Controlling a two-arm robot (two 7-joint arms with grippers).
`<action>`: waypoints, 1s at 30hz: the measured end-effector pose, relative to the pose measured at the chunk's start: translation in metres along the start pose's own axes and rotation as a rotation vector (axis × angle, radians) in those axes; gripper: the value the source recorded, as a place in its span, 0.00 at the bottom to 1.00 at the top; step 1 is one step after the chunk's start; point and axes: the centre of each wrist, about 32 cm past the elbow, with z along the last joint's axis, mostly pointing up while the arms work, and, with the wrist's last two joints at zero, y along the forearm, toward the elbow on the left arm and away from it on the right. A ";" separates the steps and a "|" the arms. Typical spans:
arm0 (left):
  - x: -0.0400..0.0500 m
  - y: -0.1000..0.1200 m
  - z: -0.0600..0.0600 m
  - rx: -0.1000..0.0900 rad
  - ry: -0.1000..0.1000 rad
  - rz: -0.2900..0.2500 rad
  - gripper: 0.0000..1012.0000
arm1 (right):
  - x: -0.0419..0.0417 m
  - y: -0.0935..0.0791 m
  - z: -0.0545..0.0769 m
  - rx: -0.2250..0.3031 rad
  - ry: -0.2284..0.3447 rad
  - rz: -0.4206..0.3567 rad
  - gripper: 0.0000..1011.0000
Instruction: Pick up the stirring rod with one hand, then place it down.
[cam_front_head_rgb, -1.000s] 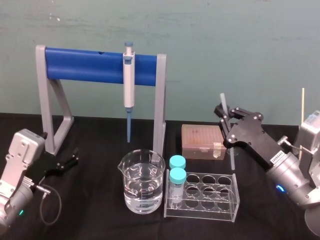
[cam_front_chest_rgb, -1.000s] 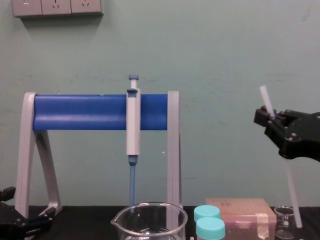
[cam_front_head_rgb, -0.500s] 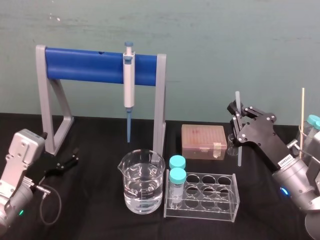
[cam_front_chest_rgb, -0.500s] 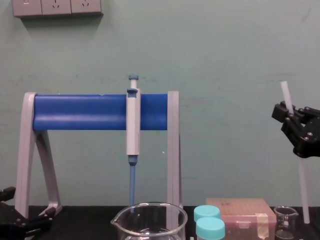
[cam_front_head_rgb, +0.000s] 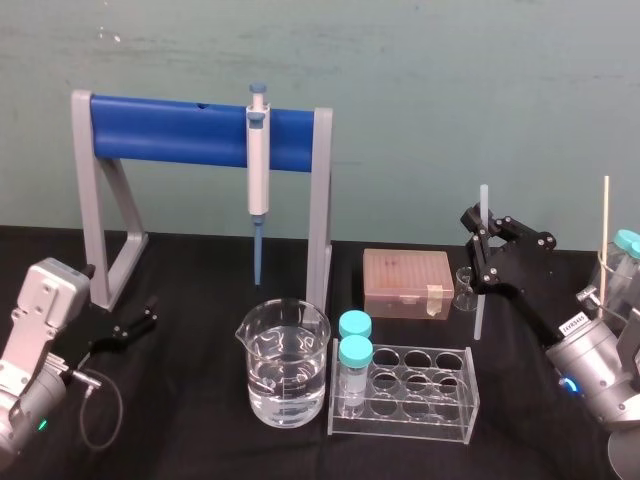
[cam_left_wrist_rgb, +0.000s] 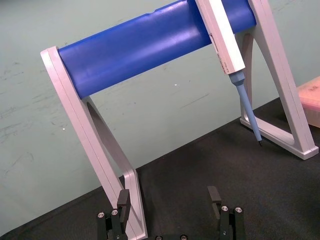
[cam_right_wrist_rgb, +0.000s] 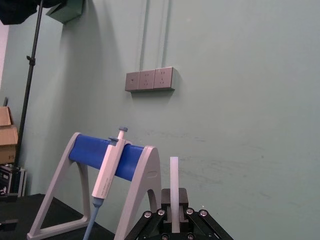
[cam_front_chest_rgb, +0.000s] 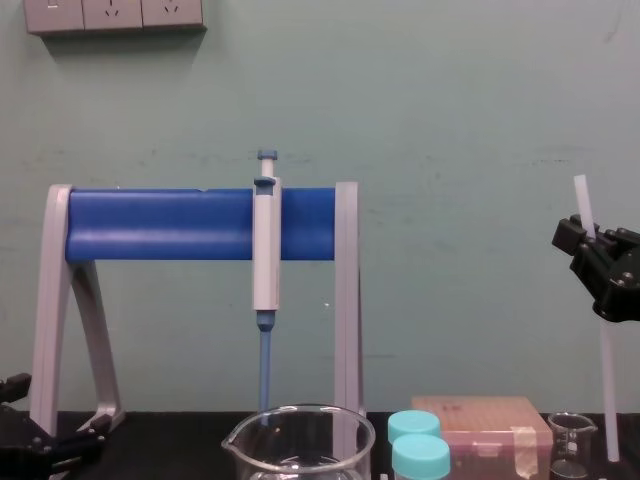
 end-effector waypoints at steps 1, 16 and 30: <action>0.0000 0.000 0.000 0.000 0.000 0.000 0.99 | 0.0000 0.000 0.000 0.000 0.000 0.000 0.07; 0.0000 0.000 0.000 0.000 0.000 0.000 0.99 | -0.0001 0.000 0.000 0.001 -0.003 0.006 0.07; 0.0000 0.000 0.000 0.000 0.000 0.000 0.99 | -0.0001 0.001 0.001 0.004 -0.006 0.008 0.07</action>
